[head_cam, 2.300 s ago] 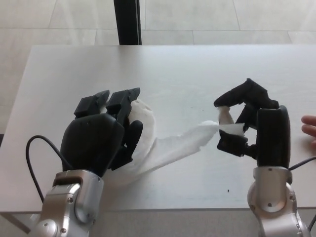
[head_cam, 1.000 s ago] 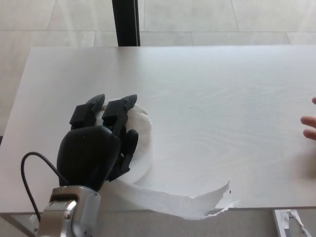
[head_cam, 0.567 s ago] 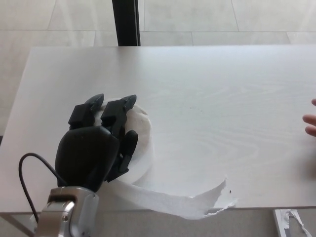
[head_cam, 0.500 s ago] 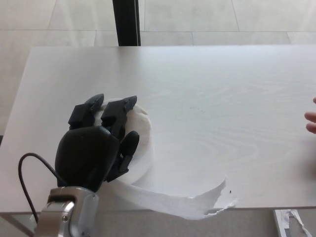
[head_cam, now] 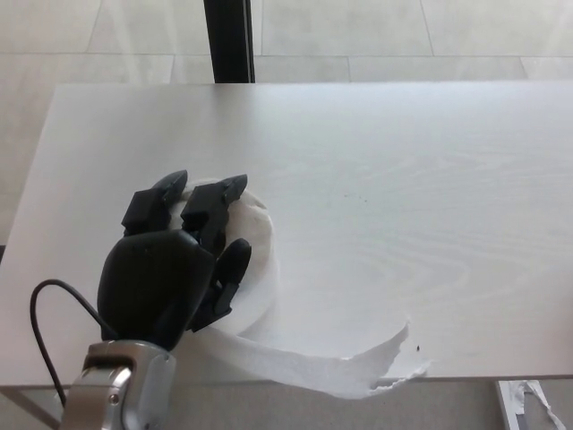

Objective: A toilet paper roll is kept in the middle of the desk infront of the robot. The robot places its left hand on the top of the toilet paper roll to hold it still and uses its right hand to tear off a piece of toilet paper from it and hands the paper to a person

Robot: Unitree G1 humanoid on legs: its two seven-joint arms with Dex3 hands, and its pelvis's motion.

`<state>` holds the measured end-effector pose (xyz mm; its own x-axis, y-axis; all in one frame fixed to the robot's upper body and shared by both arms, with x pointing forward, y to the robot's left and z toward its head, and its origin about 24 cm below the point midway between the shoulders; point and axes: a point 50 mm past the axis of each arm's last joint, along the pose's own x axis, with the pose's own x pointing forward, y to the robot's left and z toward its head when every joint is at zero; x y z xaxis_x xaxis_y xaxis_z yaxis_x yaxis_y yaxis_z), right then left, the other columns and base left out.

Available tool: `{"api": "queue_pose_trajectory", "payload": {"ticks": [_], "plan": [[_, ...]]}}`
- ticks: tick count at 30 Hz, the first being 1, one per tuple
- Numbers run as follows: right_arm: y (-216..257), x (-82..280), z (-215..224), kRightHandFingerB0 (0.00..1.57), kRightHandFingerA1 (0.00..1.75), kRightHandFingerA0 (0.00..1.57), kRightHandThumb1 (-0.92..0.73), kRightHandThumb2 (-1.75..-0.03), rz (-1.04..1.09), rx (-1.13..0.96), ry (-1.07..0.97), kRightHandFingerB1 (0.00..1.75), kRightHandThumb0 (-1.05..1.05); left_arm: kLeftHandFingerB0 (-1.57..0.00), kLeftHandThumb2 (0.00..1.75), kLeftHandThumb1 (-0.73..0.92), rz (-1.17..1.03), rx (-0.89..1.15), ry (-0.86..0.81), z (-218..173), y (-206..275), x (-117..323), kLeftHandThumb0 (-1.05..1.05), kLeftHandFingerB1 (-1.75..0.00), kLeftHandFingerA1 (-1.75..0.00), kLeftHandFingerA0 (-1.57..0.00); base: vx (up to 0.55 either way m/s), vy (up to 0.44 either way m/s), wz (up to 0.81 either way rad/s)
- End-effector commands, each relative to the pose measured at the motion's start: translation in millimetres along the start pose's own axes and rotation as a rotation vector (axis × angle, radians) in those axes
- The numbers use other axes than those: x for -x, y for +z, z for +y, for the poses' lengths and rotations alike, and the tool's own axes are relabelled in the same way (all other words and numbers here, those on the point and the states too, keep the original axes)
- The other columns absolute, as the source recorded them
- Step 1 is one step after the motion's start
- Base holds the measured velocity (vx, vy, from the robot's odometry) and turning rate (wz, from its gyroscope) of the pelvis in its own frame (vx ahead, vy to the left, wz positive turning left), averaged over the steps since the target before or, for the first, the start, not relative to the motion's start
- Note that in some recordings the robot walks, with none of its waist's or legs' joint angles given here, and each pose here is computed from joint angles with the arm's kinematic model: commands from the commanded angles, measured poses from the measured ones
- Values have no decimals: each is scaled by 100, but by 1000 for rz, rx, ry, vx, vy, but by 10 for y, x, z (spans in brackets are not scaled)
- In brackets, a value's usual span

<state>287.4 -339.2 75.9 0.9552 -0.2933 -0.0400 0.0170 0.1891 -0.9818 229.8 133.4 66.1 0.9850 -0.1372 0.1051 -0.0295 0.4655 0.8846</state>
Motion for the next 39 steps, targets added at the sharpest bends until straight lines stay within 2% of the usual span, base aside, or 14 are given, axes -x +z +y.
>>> {"api": "queue_pose_trajectory", "payload": {"ticks": [1, 2, 4, 5, 6, 7, 8, 9, 11, 15, 33, 34, 38, 39], "plan": [[32, -80, -230, 70, 149, 73, -65, -62, -175, 473, -171, 51, -30, -16, 93, 73, 265, -86, -351, -435, -570, 459, -63, -43, -50, -7, 0, 0, 0], [47, -80, -234, 68, 119, 75, -65, -59, -187, 474, -181, 47, -33, -16, 93, 73, 265, -83, -351, -438, -572, 465, -63, -43, -50, -7, 0, 0, 0], [55, -95, -223, 54, 107, 59, -59, -57, -176, 529, -168, 38, -33, -15, 93, 73, 268, -79, -358, -450, -577, 483, -63, -43, -50, -7, 0, 0, 0], [72, -94, -219, 34, 65, 27, -60, -58, -167, 614, -159, 31, -48, -1, 115, 64, 272, -75, -364, -452, -581, 496, -32, -47, -55, -6, 0, 0, 0], [73, -95, -218, 34, 65, 27, -60, -58, -166, 624, -159, 31, -48, -1, 115, 64, 272, -74, -365, -453, -581, 497, -32, -47, -55, -6, 0, 0, 0], [103, -90, -225, 20, 28, 0, -62, -60, -176, 639, -167, 30, -54, -16, 94, 73, 270, -73, -360, -462, -591, 508, -63, -44, -50, -7, 0, 0, 0], [107, -91, -222, 20, 28, 0, -62, -60, -177, 640, -167, 30, -54, -16, 94, 73, 270, -73, -359, -461, -593, 510, -63, -44, -50, -7, 0, 0, 0], [121, -96, -217, 7, 0, 0, -48, -77, -161, 655, -192, 28, -81, -16, 94, 74, 268, -80, -363, -467, -607, 518, -63, -44, -51, -7, 0, 0, 0], [130, -97, -226, 4, 0, 0, -54, -79, -159, 651, -203, 23, -69, -16, 94, 74, 273, -83, -367, -467, -611, 519, -64, -43, -51, -7, 0, 0, 0], [174, -108, -286, 0, 10, 0, -58, -89, -169, 630, -280, 0, -97, -16, 94, 74, 271, -89, -369, -465, -625, 530, -64, -43, -51, -8, 0, 0, 0], [260, 66, -233, 0, 21, 0, -60, -101, -145, 419, -163, 2, -105, -15, 94, 74, 268, -86, -385, -484, -634, 531, -63, -43, -51, -7, 0, 0, 0], [269, 87, -215, 2, 21, 0, -60, -100, -154, 412, -158, 3, -105, -1, 116, 64, 267, -90, -389, -486, -635, 533, -32, -47, -55, -6, 0, 0, 0], [314, 169, -163, 9, 17, 0, -62, -98, -188, 362, -110, 2, -105, -1, 116, 65, 263, -92, -392, -479, -624, 520, -32, -47, -55, -6, 0, 0, 0], [319, 191, -146, 0, 18, 0, -58, -96, -196, 357, -103, 7, -100, -15, 95, 75, 261, -88, -385, -481, -620, 518, -63, -43, -51, -7, 0, 0, 0]]}}
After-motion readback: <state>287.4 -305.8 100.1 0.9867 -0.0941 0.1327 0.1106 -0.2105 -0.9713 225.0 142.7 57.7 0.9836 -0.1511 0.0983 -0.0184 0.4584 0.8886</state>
